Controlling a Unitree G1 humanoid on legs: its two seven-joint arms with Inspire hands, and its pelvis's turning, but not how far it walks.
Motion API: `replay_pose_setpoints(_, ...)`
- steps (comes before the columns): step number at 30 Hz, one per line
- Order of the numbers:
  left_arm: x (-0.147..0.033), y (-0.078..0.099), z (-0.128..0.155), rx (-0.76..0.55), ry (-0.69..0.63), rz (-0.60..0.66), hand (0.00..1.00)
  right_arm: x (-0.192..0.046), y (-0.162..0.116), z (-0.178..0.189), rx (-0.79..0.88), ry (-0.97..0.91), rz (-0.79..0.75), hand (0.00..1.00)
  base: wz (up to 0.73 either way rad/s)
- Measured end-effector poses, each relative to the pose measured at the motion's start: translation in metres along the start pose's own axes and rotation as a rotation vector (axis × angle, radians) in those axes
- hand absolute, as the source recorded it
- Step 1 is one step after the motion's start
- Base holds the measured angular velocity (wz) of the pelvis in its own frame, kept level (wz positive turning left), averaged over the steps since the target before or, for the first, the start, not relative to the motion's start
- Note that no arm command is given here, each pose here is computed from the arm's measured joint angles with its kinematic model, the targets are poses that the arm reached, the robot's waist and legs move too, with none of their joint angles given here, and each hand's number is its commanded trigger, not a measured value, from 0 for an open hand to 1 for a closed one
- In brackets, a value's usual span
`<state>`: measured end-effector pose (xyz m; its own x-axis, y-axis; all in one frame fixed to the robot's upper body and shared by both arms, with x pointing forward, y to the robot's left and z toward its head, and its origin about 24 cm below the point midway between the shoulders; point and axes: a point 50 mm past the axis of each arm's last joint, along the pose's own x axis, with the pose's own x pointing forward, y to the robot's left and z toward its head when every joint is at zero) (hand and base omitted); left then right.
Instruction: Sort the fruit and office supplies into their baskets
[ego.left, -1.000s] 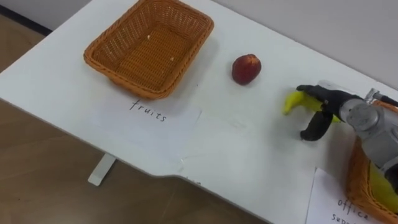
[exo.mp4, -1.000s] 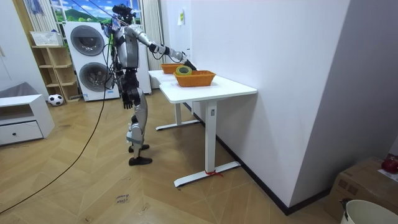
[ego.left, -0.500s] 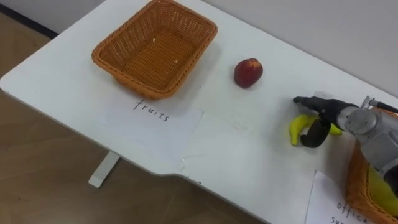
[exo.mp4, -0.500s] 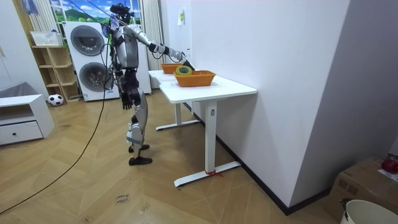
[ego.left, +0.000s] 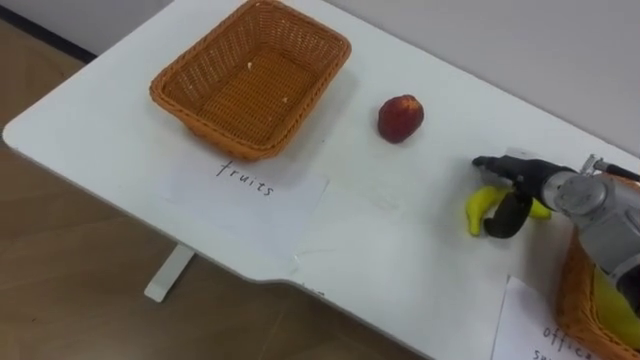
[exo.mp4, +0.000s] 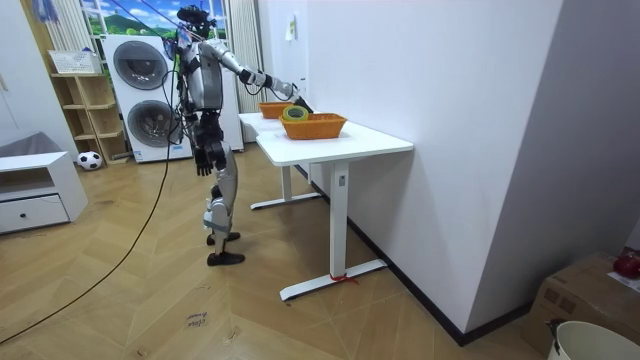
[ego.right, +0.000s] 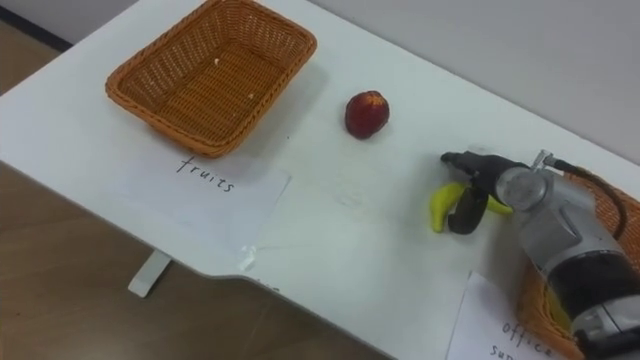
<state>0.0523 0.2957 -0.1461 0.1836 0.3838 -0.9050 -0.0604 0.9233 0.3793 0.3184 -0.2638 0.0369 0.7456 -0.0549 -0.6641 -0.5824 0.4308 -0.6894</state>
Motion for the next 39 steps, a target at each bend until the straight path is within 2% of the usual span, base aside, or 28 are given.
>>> replay_pose_setpoints(11,0.000,0.001,0.001,0.001,-0.005,0.004,0.00,-0.001,-0.010,0.004,-0.005,-0.011,-0.063,1.00,0.00)
replay_pose_setpoints(23,0.000,0.001,0.002,0.002,-0.031,0.008,0.00,-0.004,-0.007,0.023,-0.062,-0.097,-0.043,1.00,-0.06)
replay_pose_setpoints(32,-0.001,0.001,0.009,-0.049,-0.075,0.020,0.00,-0.022,-0.014,0.063,-0.114,-0.286,-0.103,1.00,0.01)
replay_pose_setpoints(39,-0.002,-0.003,-0.001,-0.056,-0.056,0.024,0.00,-0.032,-0.018,0.077,-0.103,-0.372,-0.126,1.00,-0.04)
